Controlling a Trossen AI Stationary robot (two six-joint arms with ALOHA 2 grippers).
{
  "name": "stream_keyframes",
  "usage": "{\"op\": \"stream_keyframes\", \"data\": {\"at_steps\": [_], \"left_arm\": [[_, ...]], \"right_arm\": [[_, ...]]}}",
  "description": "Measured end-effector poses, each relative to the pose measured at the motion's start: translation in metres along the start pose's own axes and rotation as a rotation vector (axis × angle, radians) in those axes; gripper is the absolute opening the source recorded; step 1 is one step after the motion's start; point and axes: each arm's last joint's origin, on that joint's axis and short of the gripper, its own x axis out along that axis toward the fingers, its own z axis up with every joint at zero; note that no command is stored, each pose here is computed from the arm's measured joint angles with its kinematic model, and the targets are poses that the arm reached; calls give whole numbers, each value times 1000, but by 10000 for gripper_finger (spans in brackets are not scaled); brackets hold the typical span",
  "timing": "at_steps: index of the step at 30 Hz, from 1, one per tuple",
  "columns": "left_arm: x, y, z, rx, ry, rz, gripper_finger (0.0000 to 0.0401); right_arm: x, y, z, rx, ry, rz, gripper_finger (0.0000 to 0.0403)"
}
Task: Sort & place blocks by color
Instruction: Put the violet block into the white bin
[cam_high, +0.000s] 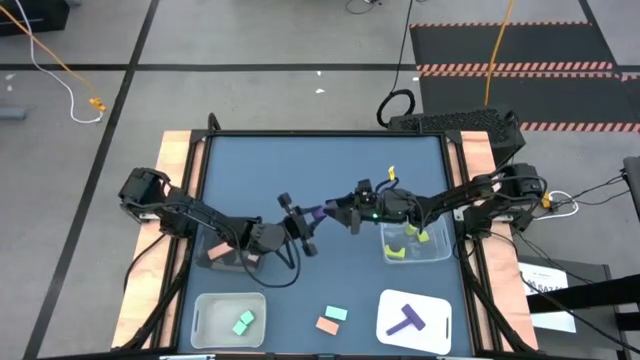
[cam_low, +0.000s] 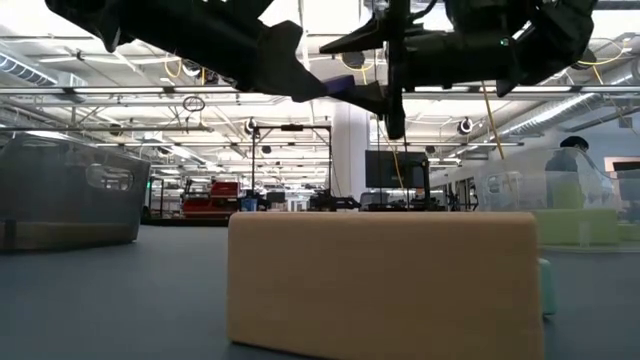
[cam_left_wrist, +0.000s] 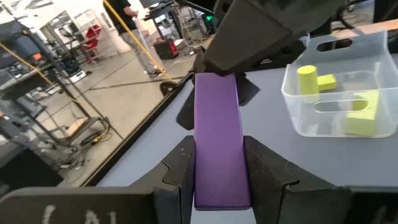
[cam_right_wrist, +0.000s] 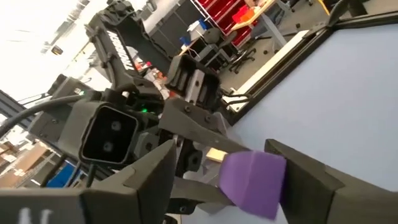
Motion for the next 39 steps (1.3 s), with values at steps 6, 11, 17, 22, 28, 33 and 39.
{"op": "stream_keyframes", "data": {"at_steps": [6,11,17,22,28,33,39], "left_arm": [[3,4,-1,22,11,45,105],[5,6,-1,2,12,54,106],[5,7,-1,-1,15,63,130],[5,7,-1,-8,17,62,112],[5,7,0,-71,2,68,143],[5,9,0,-102,9,139,207],[4,13,-1,-126,27,282,248]], "right_arm": [[0,-3,-3,-6,29,-34,182],[0,-5,-4,-21,42,-57,103],[0,-7,-2,-94,38,-59,36],[0,-9,0,-109,34,-63,36],[1,-13,5,-146,24,-70,36],[0,-20,15,-183,-2,-108,36],[-2,-28,24,-204,-8,-157,36]]}}
